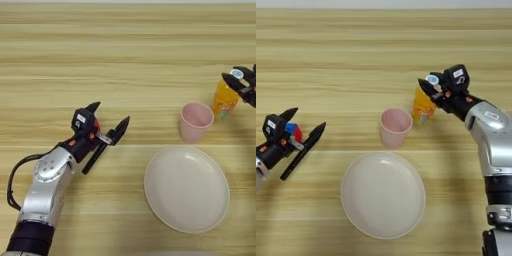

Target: Move the objects on the table

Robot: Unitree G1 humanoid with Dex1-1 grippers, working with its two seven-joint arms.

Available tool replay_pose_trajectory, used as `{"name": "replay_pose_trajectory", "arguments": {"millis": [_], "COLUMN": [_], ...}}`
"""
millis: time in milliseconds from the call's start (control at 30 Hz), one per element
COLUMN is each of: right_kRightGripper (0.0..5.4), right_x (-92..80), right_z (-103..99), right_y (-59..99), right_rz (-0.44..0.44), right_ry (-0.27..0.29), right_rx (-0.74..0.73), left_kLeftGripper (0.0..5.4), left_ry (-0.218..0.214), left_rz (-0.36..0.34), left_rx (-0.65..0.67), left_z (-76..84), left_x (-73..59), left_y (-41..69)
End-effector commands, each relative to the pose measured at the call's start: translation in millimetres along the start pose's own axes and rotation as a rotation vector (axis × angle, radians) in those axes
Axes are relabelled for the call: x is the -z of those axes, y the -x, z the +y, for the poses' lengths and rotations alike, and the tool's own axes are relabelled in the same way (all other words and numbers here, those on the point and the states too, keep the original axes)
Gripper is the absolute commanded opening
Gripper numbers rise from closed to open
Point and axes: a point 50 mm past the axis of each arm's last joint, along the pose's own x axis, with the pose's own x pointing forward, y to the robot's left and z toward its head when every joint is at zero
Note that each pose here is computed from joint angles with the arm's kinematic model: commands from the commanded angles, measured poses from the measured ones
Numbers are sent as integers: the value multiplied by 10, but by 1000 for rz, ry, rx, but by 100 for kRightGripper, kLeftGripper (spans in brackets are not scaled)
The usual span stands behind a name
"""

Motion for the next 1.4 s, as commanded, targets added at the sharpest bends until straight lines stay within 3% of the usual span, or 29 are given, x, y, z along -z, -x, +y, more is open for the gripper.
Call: {"name": "replay_pose_trajectory", "arguments": {"millis": [33,267,633,900,1167,1400], "right_kRightGripper": [176,176,176,176,175,175], "right_x": [-286,-537,-697,-838,-783,-594], "right_z": [-33,88,263,500,713,862], "right_y": [82,173,276,393,481,488], "right_rz": [-81,-145,-184,-230,-209,-151], "right_ry": [50,79,89,100,84,63], "right_rx": [6,-31,-95,-204,-347,-462], "left_kLeftGripper": [540,540,540,540,540,540], "left_ry": [-18,-18,-17,-16,-17,-18], "left_rz": [9,10,10,12,12,10], "left_rx": [-1,-1,-3,-5,-7,-8], "left_z": [7,12,14,34,48,54], "left_x": [9,14,18,27,27,21], "left_y": [-4,-2,-1,-4,-3,2]}}
